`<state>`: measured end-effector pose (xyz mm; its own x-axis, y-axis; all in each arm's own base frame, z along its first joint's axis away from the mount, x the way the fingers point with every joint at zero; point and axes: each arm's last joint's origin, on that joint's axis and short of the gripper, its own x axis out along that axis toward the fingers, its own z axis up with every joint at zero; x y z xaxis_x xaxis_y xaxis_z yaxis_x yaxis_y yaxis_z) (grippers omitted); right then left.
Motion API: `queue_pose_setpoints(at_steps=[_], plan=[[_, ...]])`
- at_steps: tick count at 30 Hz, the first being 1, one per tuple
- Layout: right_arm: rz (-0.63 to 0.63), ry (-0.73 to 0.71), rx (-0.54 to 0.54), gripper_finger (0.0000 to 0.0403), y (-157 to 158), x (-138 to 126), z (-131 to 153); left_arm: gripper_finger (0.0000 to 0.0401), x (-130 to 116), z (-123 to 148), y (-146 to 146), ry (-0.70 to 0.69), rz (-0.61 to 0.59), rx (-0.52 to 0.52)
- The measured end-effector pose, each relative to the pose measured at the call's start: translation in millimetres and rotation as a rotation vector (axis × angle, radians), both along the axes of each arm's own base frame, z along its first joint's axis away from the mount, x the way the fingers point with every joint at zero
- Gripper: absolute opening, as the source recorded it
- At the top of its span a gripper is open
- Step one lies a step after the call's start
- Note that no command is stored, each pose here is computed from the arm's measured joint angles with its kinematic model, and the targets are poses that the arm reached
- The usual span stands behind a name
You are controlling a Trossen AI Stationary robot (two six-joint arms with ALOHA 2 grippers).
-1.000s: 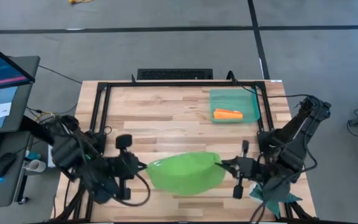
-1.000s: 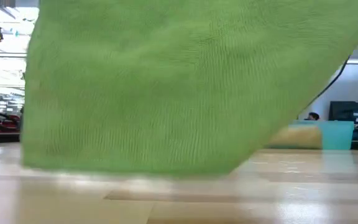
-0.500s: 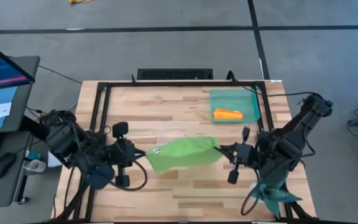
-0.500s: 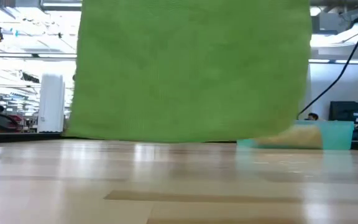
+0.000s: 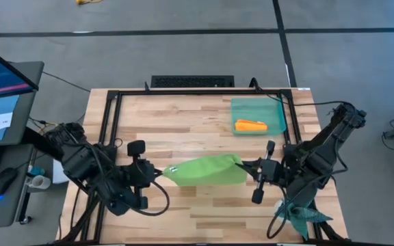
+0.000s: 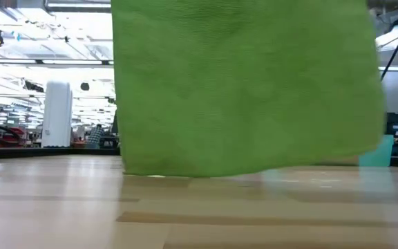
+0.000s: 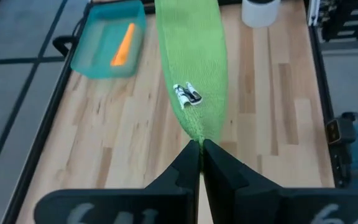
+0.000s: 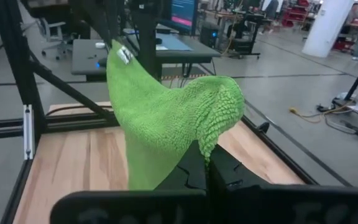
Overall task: Roll microfiber towels into tight, uniform cylinder then place into a basket
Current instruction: Fold the green towel
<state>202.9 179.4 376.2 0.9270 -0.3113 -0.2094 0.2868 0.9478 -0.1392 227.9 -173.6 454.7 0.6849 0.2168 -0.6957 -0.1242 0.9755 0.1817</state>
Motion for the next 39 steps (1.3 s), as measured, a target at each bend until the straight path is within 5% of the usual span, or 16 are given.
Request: queue_pose_setpoints(at_steps=[16,32,34,39], plan=[[0.092,-0.027,0.047,0.0011,27.7,-7.4,-4.3,0.0004,8.0,-10.7,-26.9,-0.070,0.014,-0.120],[0.218,-0.154,0.158,0.0005,53.9,-20.7,11.7,0.0004,-9.8,23.1,-45.4,-0.206,-0.010,-0.444],[0.207,-0.151,0.150,0.0005,53.1,-20.3,11.1,0.0004,-12.8,27.8,-40.3,-0.230,0.014,-0.422],[0.039,-0.037,0.049,0.0007,31.8,-10.3,-10.0,0.0004,-10.2,1.9,-23.0,-0.140,0.183,-0.170]])
